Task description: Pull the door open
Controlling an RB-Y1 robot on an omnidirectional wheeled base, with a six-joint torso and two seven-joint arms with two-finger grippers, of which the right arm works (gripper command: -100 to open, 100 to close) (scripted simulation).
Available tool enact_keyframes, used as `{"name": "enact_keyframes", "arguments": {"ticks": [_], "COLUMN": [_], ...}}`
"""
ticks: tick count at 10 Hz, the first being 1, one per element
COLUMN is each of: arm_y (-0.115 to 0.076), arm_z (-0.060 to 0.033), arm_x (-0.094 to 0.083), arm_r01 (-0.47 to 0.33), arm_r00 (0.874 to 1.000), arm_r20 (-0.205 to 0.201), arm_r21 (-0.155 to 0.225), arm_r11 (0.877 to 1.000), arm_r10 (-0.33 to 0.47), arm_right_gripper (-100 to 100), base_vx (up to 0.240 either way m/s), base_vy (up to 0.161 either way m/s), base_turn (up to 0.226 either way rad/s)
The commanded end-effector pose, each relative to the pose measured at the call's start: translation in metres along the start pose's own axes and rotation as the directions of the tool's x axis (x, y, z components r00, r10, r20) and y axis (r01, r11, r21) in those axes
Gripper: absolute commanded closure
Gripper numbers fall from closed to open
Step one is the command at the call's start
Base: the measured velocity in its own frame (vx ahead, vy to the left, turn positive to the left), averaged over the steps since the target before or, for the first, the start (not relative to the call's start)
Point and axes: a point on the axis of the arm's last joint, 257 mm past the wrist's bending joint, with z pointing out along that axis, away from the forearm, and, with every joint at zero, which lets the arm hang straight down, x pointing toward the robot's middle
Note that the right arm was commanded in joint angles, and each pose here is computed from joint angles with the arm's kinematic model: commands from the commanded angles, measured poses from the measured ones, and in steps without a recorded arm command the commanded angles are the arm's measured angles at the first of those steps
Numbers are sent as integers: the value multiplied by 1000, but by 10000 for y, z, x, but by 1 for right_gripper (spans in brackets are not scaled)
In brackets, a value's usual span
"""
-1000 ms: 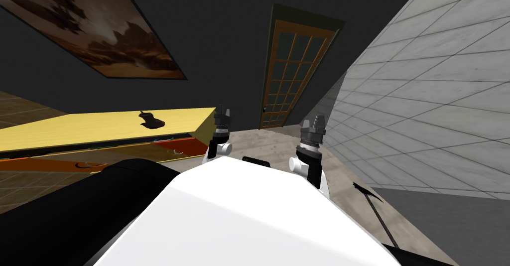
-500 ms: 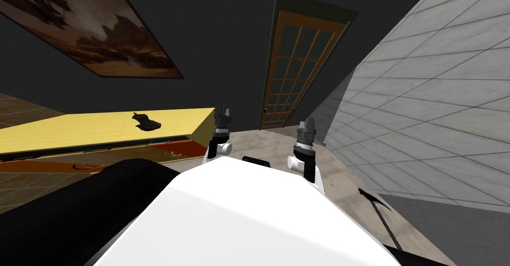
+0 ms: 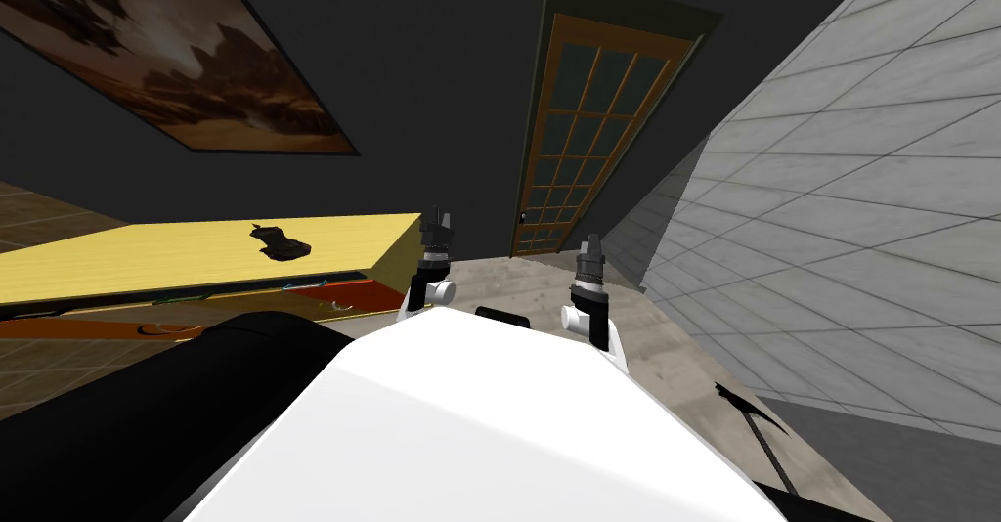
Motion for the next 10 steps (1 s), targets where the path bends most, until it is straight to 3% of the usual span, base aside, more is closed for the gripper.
{"name": "enact_keyframes", "arguments": {"ticks": [1,6,10], "arm_y": [-98,-429,-711], "arm_z": [-7,-76,-151], "arm_x": [57,236,379], "arm_r01": [23,100,169], "arm_r00": [1000,994,982], "arm_r20": [-13,-58,-99], "arm_r21": [9,39,60], "arm_r11": [1000,994,984], "arm_r10": [-23,-98,-163], "arm_right_gripper": [-100,-100,-100], "base_vx": [82,94,96], "base_vy": [10,9,8], "base_turn": [26,31,35]}}
